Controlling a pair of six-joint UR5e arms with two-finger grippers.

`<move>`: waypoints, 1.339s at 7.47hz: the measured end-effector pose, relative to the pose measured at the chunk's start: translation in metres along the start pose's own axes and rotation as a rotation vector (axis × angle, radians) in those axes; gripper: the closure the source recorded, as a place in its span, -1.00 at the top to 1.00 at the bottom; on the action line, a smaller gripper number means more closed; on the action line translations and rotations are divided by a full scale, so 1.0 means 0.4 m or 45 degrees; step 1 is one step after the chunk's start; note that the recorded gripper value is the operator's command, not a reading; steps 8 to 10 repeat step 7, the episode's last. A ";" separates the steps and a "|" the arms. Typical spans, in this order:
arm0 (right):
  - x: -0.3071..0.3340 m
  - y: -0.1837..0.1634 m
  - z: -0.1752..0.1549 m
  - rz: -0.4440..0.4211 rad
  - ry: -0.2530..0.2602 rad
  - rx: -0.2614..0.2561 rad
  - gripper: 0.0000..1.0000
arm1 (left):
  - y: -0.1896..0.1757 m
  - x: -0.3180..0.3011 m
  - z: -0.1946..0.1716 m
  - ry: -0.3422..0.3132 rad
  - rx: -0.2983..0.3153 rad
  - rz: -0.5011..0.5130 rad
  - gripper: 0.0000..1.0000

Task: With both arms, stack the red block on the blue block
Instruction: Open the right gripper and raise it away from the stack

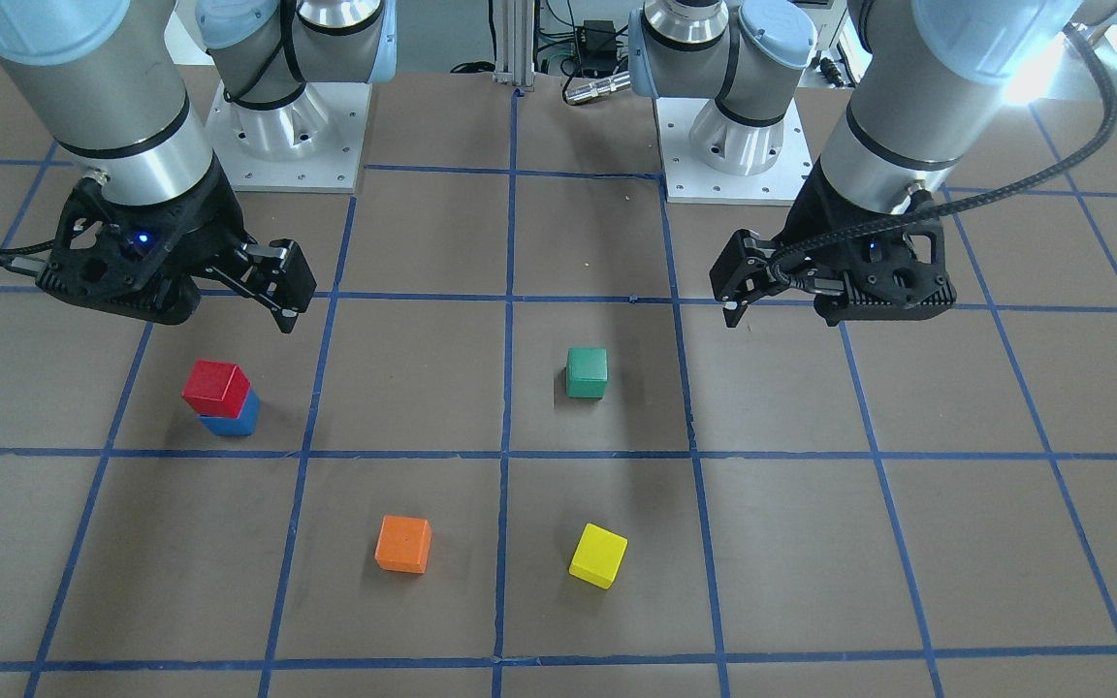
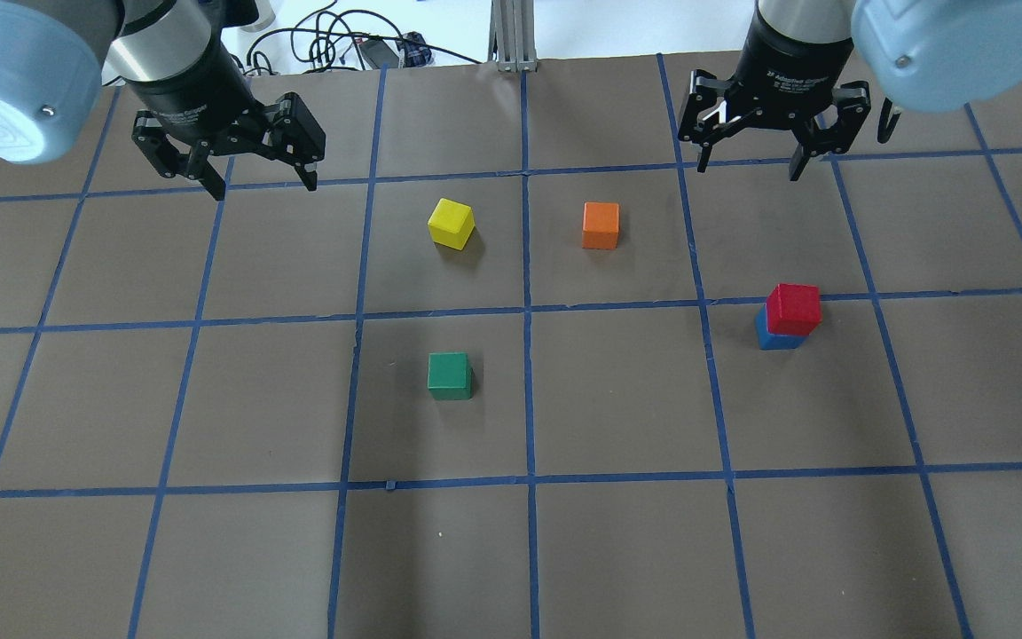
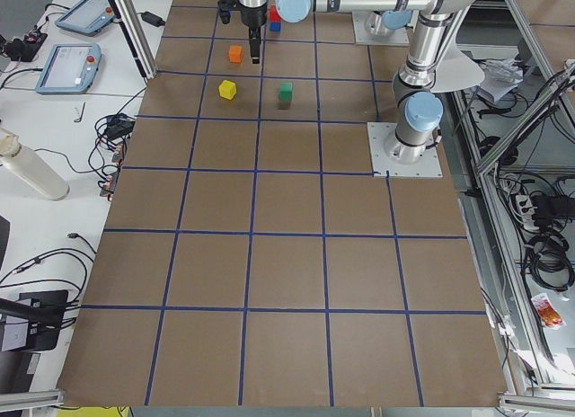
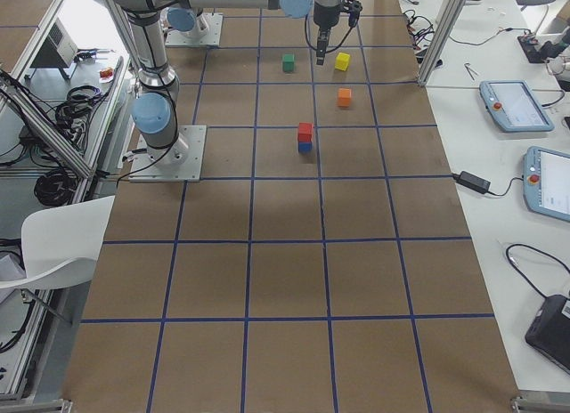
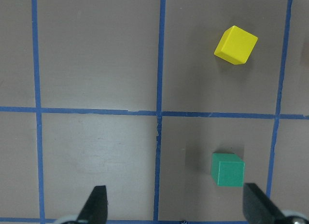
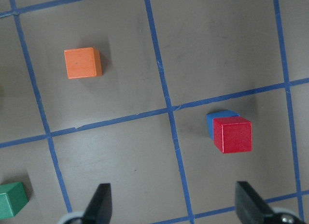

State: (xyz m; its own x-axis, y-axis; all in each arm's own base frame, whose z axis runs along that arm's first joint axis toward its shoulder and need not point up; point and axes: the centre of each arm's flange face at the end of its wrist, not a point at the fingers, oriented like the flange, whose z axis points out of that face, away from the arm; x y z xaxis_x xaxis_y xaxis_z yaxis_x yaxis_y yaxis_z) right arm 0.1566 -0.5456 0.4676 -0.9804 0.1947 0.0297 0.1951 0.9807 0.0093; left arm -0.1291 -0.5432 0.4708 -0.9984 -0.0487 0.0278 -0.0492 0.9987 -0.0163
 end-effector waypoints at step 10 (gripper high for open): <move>-0.017 -0.005 0.014 -0.001 -0.024 -0.014 0.82 | 0.001 0.000 -0.005 0.000 0.005 0.001 1.00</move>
